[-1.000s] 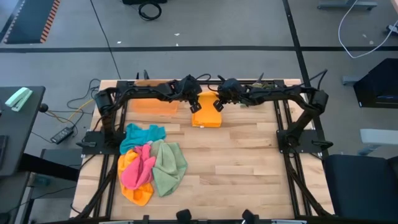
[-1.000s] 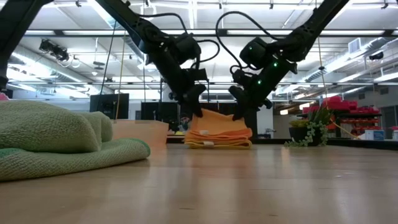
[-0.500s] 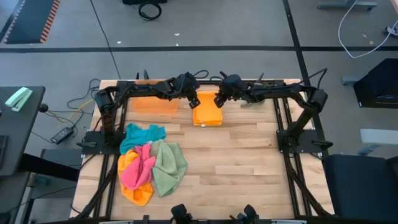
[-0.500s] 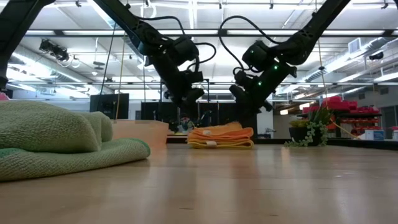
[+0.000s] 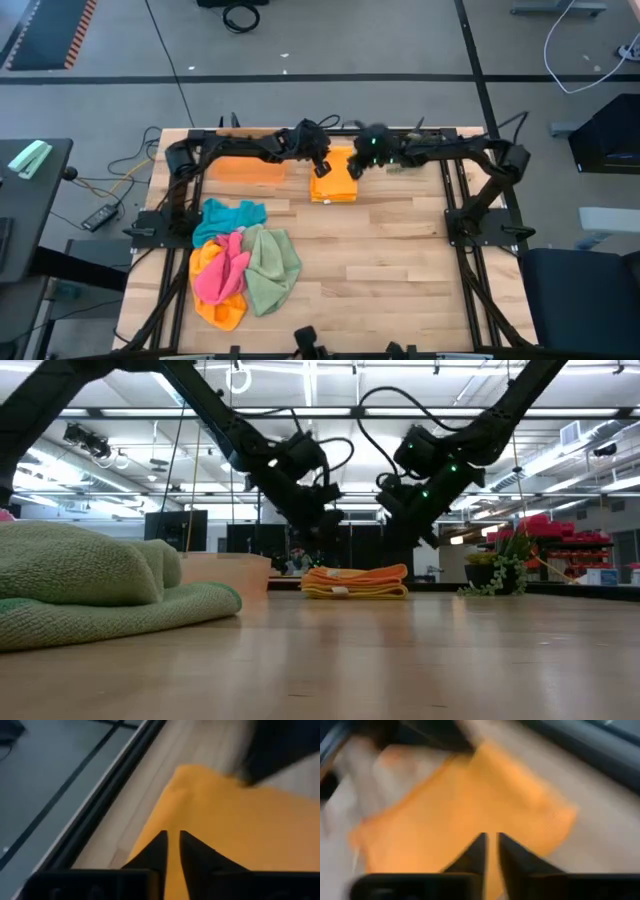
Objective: Fold microfiber towels
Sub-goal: Fold the light green towel
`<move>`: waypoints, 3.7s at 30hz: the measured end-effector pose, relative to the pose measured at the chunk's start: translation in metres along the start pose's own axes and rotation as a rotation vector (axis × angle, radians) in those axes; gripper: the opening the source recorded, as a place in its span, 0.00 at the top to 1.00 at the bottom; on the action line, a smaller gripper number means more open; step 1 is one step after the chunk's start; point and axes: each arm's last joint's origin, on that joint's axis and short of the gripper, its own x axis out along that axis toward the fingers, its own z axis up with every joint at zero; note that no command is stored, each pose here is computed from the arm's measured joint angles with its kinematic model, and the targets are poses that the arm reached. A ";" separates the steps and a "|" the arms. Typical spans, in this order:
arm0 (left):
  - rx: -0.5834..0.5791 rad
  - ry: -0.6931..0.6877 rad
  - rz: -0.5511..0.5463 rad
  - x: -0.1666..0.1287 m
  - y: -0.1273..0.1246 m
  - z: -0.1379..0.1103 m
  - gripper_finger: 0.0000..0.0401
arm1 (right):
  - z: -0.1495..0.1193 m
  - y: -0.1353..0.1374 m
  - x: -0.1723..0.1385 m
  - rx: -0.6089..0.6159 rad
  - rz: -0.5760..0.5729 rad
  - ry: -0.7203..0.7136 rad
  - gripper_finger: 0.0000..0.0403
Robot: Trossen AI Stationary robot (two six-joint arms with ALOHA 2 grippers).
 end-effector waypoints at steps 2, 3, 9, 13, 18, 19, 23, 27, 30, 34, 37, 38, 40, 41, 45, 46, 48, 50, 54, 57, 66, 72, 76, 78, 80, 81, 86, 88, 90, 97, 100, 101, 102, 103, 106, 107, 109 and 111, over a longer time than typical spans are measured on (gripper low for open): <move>-0.004 0.003 0.008 0.008 0.001 -0.006 0.95 | -0.014 0.011 0.002 -0.031 0.007 0.015 0.96; 0.005 0.021 0.007 0.012 0.001 -0.010 0.97 | -0.022 0.016 0.002 -0.035 0.003 0.031 0.97; -0.005 0.044 0.027 0.017 0.010 -0.016 0.95 | -0.050 0.038 0.004 -0.058 0.001 0.051 0.99; -0.004 0.046 0.030 0.017 0.009 -0.017 0.97 | -0.058 0.048 0.003 -0.075 -0.020 0.057 0.99; -0.045 0.045 0.029 0.017 0.009 -0.016 0.98 | -0.060 0.048 0.004 -0.078 -0.041 0.057 0.99; -0.057 0.045 0.027 0.016 0.009 -0.016 0.96 | -0.059 0.048 0.003 -0.081 -0.039 0.053 0.99; -0.125 0.019 -0.026 -0.012 0.005 0.004 0.91 | -0.050 0.056 -0.015 -0.087 -0.008 0.015 0.99; -0.159 0.072 -0.164 -0.061 -0.010 0.024 0.87 | -0.047 0.077 -0.046 -0.120 0.060 -0.008 0.99; -0.141 0.169 -0.248 -0.108 -0.025 0.029 0.85 | -0.052 0.097 -0.067 -0.144 0.134 -0.007 0.97; -0.081 0.390 -0.394 -0.165 -0.056 0.018 0.80 | -0.070 0.127 -0.087 -0.180 0.256 -0.001 0.93; -0.042 0.523 -0.475 -0.204 -0.088 0.008 0.74 | -0.089 0.150 -0.096 -0.205 0.330 0.008 0.90; -0.028 0.549 -0.495 -0.215 -0.099 0.005 0.72 | -0.096 0.158 -0.099 -0.208 0.347 0.001 0.90; -0.003 0.574 -0.534 -0.230 -0.124 -0.004 0.69 | -0.112 0.174 -0.103 -0.218 0.360 -0.010 0.88; 0.018 0.577 -0.550 -0.237 -0.138 -0.010 0.67 | -0.121 0.182 -0.105 -0.226 0.358 -0.015 0.87; 0.159 0.551 -0.537 -0.254 -0.184 -0.040 0.61 | -0.153 0.207 -0.111 -0.238 0.356 -0.061 0.83; 0.205 0.536 -0.519 -0.255 -0.193 -0.048 0.59 | -0.160 0.212 -0.112 -0.242 0.359 -0.067 0.82; 0.275 0.490 -0.522 -0.256 -0.209 -0.064 0.57 | -0.172 0.219 -0.112 -0.241 0.375 -0.061 0.81; 0.322 0.436 -0.569 -0.255 -0.222 -0.077 0.57 | -0.181 0.223 -0.113 -0.228 0.384 -0.040 0.80; 0.377 0.395 -0.649 -0.260 -0.241 -0.098 0.57 | -0.194 0.226 -0.111 -0.199 0.379 -0.002 0.79; 0.374 0.428 -0.655 -0.266 -0.246 -0.109 0.58 | -0.197 0.227 -0.110 -0.181 0.371 0.000 0.79; 0.440 0.461 -0.585 -0.274 -0.258 -0.128 0.58 | -0.191 0.226 -0.111 -0.166 0.369 -0.024 0.79; 0.498 0.536 -0.535 -0.254 -0.268 -0.145 0.59 | -0.193 0.227 -0.112 -0.187 0.373 -0.023 0.79; 0.535 0.512 -0.592 -0.250 -0.275 -0.142 0.73 | -0.194 0.226 -0.112 -0.205 0.369 -0.023 0.79; 0.532 0.459 -0.623 -0.252 -0.279 -0.128 0.89 | -0.194 0.226 -0.112 -0.209 0.365 -0.022 0.79; 0.509 0.413 -0.640 -0.253 -0.281 -0.108 0.96 | -0.194 0.226 -0.112 -0.223 0.363 -0.020 0.80; 0.503 0.383 -0.647 -0.253 -0.281 -0.097 0.96 | -0.194 0.226 -0.112 -0.233 0.364 -0.016 0.80; 0.455 0.139 -0.652 -0.256 -0.275 -0.022 0.98 | -0.197 0.224 -0.124 -0.300 0.428 0.085 0.80; 0.433 0.033 -0.645 -0.257 -0.267 0.010 0.98 | -0.200 0.220 -0.135 -0.320 0.420 0.121 0.80; 0.392 -0.080 -0.633 -0.258 -0.257 0.039 0.99 | -0.201 0.215 -0.148 -0.326 0.404 0.142 0.80; 0.266 -0.314 -0.570 -0.262 -0.221 0.104 0.99 | -0.205 0.184 -0.203 -0.267 0.293 0.139 0.80; 0.250 -0.246 -0.550 -0.260 -0.213 0.104 0.99 | -0.202 0.176 -0.221 -0.211 0.321 0.119 0.80; 0.251 -0.204 -0.545 -0.259 -0.213 0.100 0.99 | -0.200 0.175 -0.225 -0.199 0.342 0.113 0.80; 0.249 -0.157 -0.539 -0.255 -0.213 0.094 0.99 | -0.200 0.173 -0.229 -0.195 0.359 0.108 0.80; 0.237 -0.111 -0.536 -0.251 -0.214 0.087 0.99 | -0.199 0.172 -0.232 -0.195 0.370 0.103 0.80; 0.225 0.059 -0.542 -0.237 -0.221 0.053 0.99 | -0.199 0.172 -0.235 -0.199 0.380 0.086 0.80; 0.224 0.114 -0.548 -0.233 -0.225 0.040 0.99 | -0.199 0.172 -0.235 -0.201 0.373 0.077 0.80; 0.227 0.206 -0.550 -0.226 -0.233 0.013 0.99 | -0.201 0.173 -0.232 -0.207 0.350 0.058 0.80; 0.219 0.280 -0.546 -0.218 -0.240 -0.018 0.99 | -0.205 0.176 -0.227 -0.191 0.309 0.034 0.80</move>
